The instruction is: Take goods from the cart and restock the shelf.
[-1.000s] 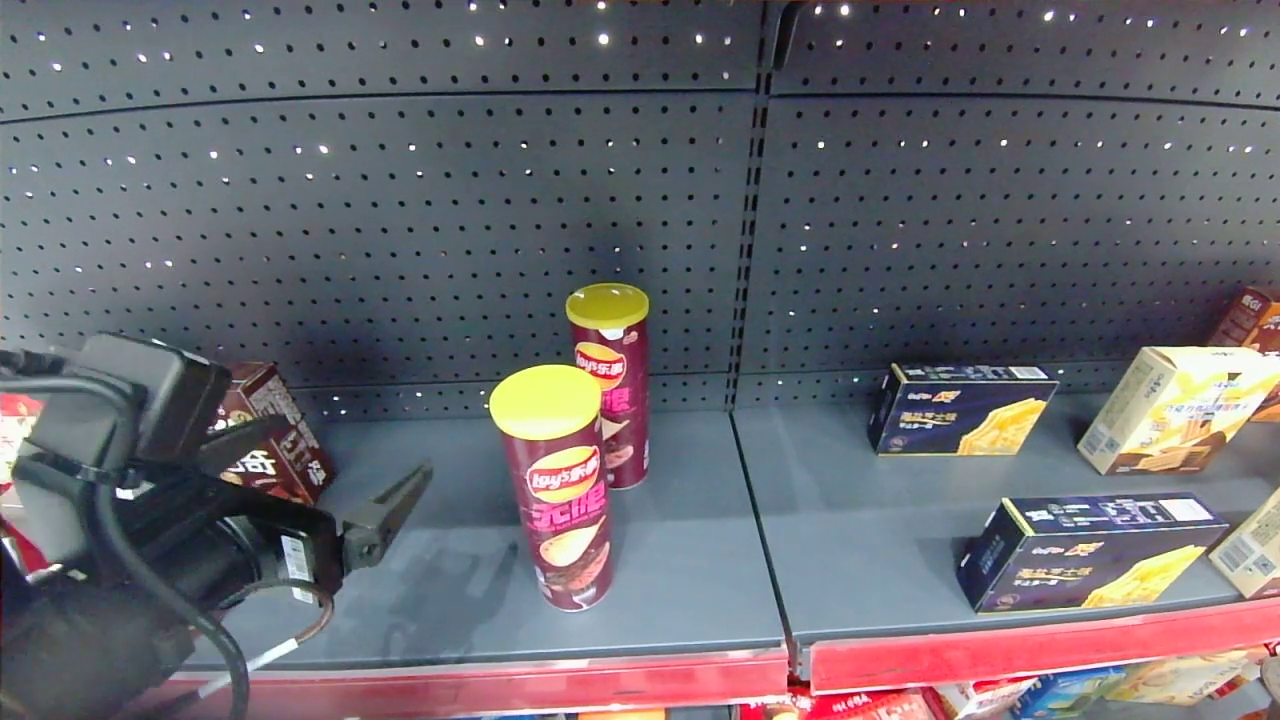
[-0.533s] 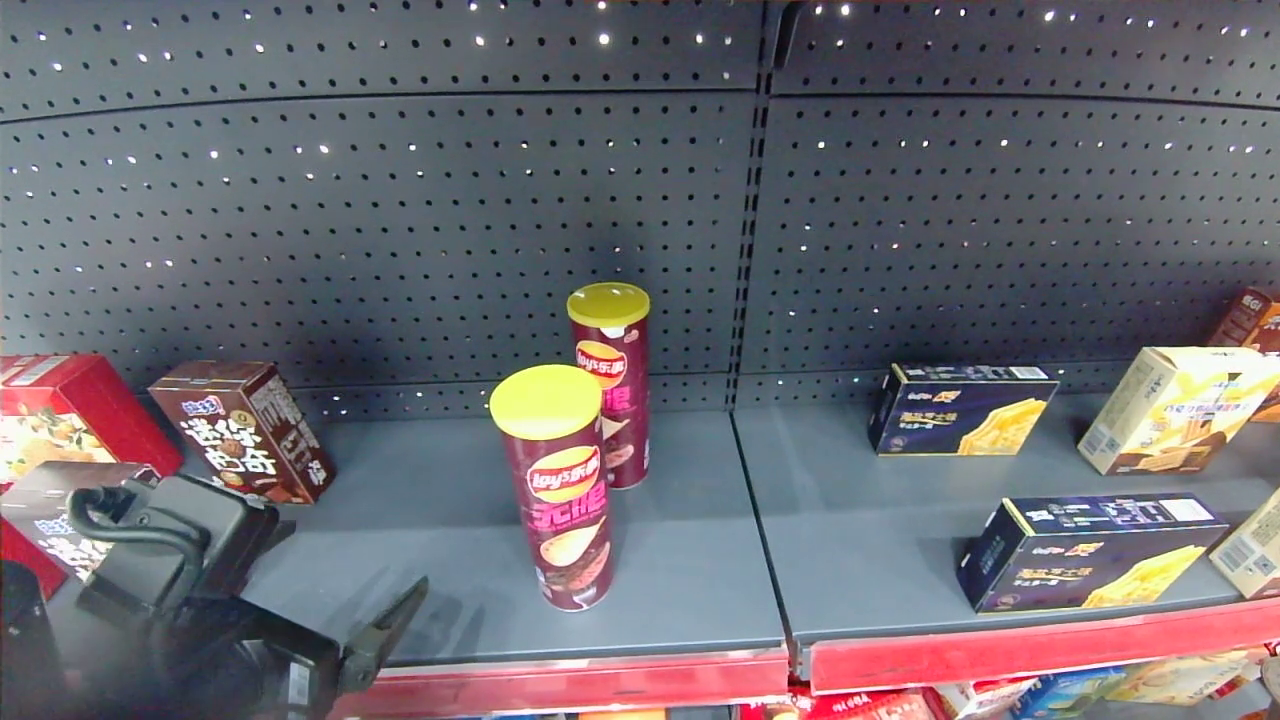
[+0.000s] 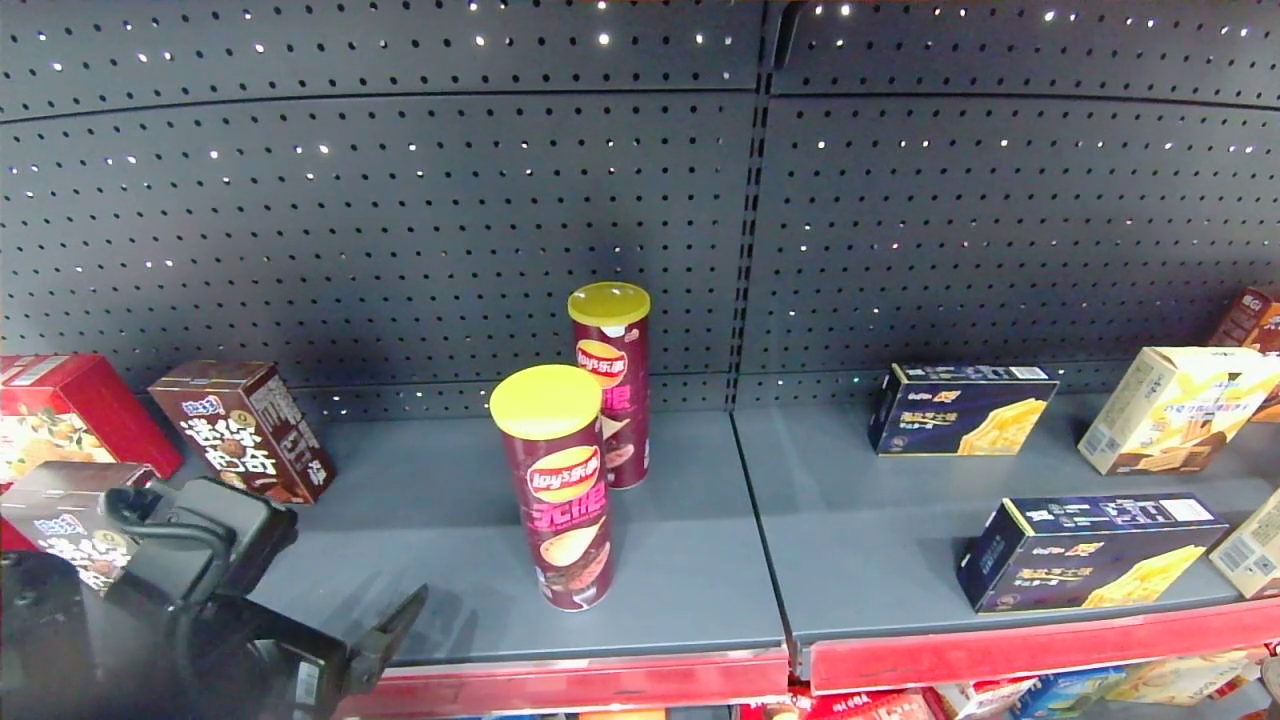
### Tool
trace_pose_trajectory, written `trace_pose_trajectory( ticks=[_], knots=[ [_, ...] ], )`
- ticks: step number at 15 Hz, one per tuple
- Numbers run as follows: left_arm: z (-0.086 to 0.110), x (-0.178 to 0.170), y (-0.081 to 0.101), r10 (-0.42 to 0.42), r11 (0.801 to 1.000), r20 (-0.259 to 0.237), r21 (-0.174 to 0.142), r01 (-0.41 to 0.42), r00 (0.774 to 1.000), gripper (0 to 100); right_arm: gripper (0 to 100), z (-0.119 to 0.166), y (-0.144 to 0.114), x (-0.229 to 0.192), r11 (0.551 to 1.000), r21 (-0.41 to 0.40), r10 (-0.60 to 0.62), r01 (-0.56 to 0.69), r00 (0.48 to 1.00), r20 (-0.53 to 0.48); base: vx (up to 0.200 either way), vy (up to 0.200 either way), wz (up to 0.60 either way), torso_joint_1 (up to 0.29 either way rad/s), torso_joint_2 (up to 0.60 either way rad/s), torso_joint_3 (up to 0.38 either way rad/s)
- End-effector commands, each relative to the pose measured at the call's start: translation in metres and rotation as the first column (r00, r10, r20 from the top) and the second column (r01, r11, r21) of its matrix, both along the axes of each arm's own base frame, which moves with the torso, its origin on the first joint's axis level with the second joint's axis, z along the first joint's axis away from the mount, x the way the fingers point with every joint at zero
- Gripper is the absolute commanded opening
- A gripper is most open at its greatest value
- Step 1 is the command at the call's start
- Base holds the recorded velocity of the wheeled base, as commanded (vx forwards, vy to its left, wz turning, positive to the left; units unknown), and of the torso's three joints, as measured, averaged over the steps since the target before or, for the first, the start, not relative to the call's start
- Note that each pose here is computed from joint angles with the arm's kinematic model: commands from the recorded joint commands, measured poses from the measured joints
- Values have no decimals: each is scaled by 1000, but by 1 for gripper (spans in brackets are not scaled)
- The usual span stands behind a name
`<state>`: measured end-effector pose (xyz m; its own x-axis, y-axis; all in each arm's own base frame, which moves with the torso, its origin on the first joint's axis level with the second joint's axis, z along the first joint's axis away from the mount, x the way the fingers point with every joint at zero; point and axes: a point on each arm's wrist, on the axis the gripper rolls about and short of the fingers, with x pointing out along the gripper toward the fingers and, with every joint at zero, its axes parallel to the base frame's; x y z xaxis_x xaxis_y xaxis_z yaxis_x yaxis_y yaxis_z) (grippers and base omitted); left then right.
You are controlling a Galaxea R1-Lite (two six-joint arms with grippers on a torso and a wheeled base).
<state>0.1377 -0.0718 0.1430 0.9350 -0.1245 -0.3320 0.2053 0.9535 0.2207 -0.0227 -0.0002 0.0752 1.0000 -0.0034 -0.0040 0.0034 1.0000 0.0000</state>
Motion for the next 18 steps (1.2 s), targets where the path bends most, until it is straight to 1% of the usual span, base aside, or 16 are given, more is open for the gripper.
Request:
trace_pose_trajectory(
  ticks=[1,2,3,8,11,15,16,18],
  knots=[
    [-6,23,-10,34,999,-48,34,-32,998,100,100,0,0,0,1000,0,0,0,1000,-2,0,0,0,0,0,0],
    [-5,34,-10,70,997,-51,41,-68,996,100,100,0,0,0,1000,0,-1,1,1000,-4,0,0,0,0,0,0],
    [-5,43,-12,84,996,-56,43,-82,995,100,100,0,0,0,1000,0,0,0,1000,-4,0,0,0,0,0,0],
    [-5,73,-23,100,994,-65,40,-97,993,100,100,0,0,0,1000,0,0,0,1000,-4,0,0,0,0,0,0],
    [-4,88,-34,99,995,-63,14,-98,993,100,100,0,0,0,1000,0,0,0,1000,-4,0,0,0,0,0,0],
    [-5,85,-40,70,997,-69,16,-69,995,100,100,0,0,0,1000,0,-1,1,1000,-4,0,0,0,0,0,0],
    [-5,83,-44,50,999,-69,16,-50,996,100,100,0,0,0,1000,0,0,0,1000,-4,0,0,0,0,0,0],
    [-5,79,-51,22,1000,-70,7,-21,997,100,100,0,0,0,1000,0,0,0,1000,-4,0,0,0,0,0,0]
  ],
)
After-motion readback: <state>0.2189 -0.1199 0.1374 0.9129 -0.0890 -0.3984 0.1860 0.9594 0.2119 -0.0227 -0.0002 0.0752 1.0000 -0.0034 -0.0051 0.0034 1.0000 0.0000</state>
